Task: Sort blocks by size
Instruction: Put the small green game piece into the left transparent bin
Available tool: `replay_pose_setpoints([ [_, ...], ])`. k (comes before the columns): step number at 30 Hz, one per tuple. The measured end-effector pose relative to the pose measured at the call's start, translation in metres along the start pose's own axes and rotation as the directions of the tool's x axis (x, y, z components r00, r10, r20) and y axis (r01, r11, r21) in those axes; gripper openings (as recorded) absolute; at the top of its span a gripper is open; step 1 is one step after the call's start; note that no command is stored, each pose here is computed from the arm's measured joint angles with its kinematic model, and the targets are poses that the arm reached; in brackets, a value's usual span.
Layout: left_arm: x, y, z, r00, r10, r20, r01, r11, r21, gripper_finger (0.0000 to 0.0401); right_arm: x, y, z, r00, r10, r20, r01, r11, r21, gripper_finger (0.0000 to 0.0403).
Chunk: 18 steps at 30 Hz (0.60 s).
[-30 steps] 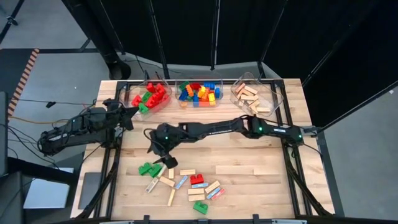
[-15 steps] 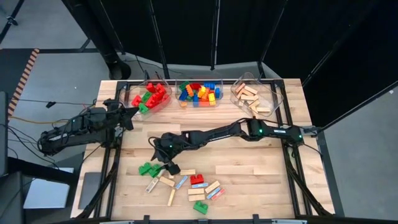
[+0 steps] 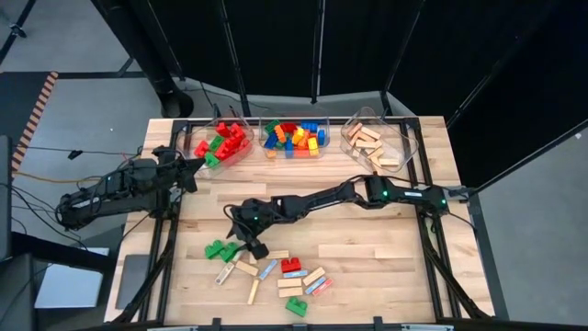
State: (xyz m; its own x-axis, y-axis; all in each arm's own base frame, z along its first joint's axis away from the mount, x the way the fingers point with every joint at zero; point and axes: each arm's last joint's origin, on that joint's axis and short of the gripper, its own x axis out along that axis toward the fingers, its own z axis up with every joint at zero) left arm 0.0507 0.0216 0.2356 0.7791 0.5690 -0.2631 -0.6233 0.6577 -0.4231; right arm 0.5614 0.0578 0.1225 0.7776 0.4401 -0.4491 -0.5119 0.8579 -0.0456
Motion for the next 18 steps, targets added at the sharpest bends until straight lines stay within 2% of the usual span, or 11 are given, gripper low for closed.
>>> replay_pose_setpoints([
  [5,0.000,0.000,0.000,1.000,0.009,0.006,-0.009,1.000,0.000,0.0002,0.000,0.000,0.000,1.000,0.003,0.001,-0.003,0.998,-0.059,0.0252],
  [11,0.000,0.000,0.000,1.000,0.011,0.008,-0.011,1.000,-0.001,0.0002,0.016,0.002,-0.017,1.000,0.017,0.006,-0.017,0.999,-0.047,0.0252],
  [18,0.000,0.000,0.000,1.000,0.012,0.006,-0.012,1.000,-0.005,0.0002,0.018,0.007,-0.016,0.999,-0.017,-0.043,0.015,0.999,-0.044,0.0242],
])
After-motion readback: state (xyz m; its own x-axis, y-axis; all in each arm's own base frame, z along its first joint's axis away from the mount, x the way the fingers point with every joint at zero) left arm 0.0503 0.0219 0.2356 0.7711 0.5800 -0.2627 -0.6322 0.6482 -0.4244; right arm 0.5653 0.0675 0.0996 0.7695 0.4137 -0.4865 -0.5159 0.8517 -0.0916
